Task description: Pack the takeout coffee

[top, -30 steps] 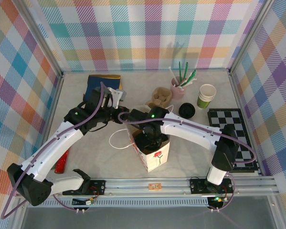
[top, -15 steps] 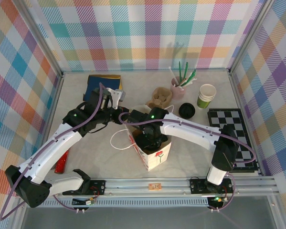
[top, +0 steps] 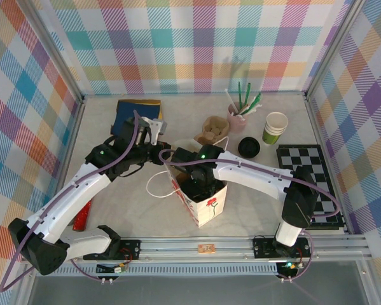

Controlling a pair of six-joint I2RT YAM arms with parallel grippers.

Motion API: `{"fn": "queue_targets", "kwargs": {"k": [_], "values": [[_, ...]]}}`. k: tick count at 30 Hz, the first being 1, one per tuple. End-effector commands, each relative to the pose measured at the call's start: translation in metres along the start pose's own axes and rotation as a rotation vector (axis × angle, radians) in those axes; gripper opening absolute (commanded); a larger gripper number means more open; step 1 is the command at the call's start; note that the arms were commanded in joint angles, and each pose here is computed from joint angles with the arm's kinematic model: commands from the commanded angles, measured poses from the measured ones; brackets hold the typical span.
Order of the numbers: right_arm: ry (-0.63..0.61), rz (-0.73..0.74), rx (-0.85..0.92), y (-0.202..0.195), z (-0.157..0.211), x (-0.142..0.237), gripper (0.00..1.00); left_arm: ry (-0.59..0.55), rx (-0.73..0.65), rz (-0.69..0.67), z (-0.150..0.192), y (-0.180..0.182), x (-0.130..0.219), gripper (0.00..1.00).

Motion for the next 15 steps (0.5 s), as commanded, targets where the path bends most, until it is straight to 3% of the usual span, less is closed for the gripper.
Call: {"fn": "queue_targets", "kwargs": {"k": [1,15], "values": [[0.006,-0.009,-0.023,-0.0035,0.003,0.0022,0.31,-0.017,-0.003,-0.002,-0.0064,-0.0048,0.0036,0.09],[0.032,-0.023,-0.048,-0.0047,0.0113,-0.0065,0.31,-0.024,0.004,-0.022,-0.0089,-0.0026,0.0022,0.09]]}}
Point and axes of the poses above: each hand's point on the last joint's axis, 136 mm out from that joint toward the fingers, its own x axis back along the fingers, its own y axis along the line the jaws close on, z = x × y, the point moved 4 cm from there along x, back along the fingers, and after that the axes turned 2 degrees about -x, right-handed, at the moved point
